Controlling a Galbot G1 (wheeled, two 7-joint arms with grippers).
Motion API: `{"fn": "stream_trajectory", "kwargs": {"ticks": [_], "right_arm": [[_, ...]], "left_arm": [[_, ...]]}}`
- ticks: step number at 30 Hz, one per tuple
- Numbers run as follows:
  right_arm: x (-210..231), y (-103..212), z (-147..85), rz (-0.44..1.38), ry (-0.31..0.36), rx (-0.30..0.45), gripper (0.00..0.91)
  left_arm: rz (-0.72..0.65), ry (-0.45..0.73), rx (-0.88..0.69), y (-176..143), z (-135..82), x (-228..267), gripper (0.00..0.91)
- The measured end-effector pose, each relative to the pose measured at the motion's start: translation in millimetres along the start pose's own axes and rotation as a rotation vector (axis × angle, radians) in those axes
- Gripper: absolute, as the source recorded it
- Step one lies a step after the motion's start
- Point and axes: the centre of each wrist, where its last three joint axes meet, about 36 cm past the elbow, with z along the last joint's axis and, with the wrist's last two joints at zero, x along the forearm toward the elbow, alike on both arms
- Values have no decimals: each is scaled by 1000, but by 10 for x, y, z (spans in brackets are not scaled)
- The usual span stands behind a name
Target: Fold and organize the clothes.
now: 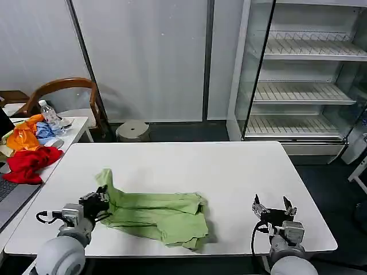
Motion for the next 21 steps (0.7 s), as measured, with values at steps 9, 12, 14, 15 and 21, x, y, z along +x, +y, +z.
{"fn": "stream_trajectory", "kwargs": {"ticks": [9, 12, 14, 15, 21], "right_arm": [[7, 23, 5, 4, -3, -4, 907], [11, 26, 1, 6, -6, -3, 907], [21, 29, -2, 7, -6, -3, 907], [24, 30, -2, 7, -6, -3, 907], [60, 13, -17, 14, -6, 0, 907]], "left_arm": [[108, -38, 53, -277, -137, 221, 10], [133, -46, 70, -334, -158, 250, 10], [151, -48, 81, -372, -164, 261, 10], [159, -51, 86, -392, -168, 265, 10], [215, -69, 126, -515, -166, 272, 10]]}}
